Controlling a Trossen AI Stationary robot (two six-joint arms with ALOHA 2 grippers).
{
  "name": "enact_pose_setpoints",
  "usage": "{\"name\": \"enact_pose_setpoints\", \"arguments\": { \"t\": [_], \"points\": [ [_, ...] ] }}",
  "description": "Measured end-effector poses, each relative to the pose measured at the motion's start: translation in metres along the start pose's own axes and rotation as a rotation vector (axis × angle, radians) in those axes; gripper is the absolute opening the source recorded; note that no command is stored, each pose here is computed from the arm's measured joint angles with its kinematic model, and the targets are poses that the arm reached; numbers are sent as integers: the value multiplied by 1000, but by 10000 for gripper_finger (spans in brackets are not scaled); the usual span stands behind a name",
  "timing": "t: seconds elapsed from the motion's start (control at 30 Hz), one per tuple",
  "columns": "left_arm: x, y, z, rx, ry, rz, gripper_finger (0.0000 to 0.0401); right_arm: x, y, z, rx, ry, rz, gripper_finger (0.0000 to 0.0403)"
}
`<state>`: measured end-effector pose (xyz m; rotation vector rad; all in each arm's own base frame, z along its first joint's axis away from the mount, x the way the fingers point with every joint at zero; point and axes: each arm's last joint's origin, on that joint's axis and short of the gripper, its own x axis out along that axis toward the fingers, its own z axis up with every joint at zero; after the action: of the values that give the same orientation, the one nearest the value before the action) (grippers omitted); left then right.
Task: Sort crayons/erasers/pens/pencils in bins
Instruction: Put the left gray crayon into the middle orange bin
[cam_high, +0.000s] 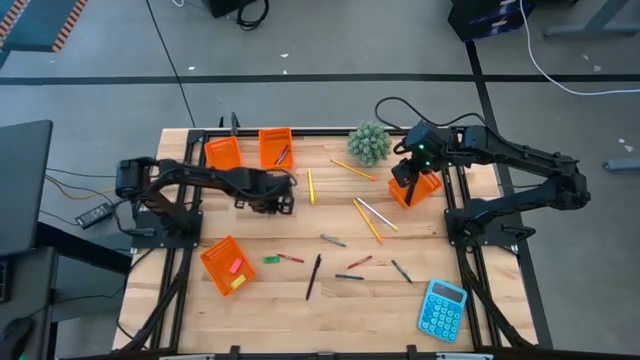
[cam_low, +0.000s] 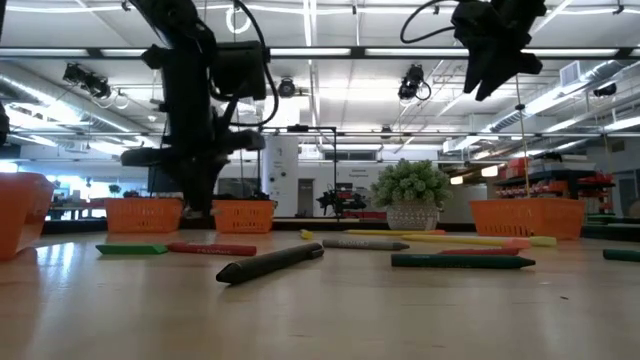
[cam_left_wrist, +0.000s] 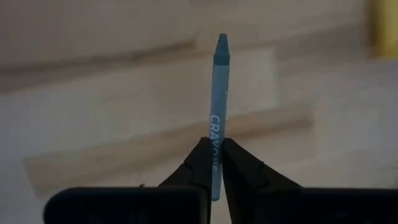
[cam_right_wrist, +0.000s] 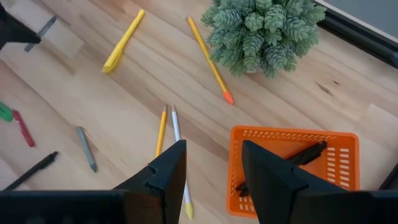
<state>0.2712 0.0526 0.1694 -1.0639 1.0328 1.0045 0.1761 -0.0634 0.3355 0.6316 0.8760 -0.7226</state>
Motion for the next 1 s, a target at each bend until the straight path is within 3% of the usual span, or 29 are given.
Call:
{"name": "enact_pose_setpoints", "arguments": {
  "t": [0.13, 0.23, 0.33, 0.53, 0.8, 1.0],
  "points": [
    [-14, 1, 19, -23, -53, -60, 39, 0, 1, 1, 2, -9, 6, 161],
    [-29, -5, 39, 34, -129, -95, 49, 0, 1, 1, 11, -11, 5, 161],
    [-47, -10, 62, 116, -205, -109, 48, 0, 0, 1, 32, -20, -5, 161],
    [-75, -1, 112, 168, -349, -74, 29, 0, 0, 1, 81, -21, -4, 161],
    [-65, 39, 151, 147, -320, 39, 51, 0, 0, 1, 145, -21, -3, 161],
    [-42, 37, 167, 203, -306, 9, 39, 0, 1, 2, 163, -23, -1, 161]
  ]
}}
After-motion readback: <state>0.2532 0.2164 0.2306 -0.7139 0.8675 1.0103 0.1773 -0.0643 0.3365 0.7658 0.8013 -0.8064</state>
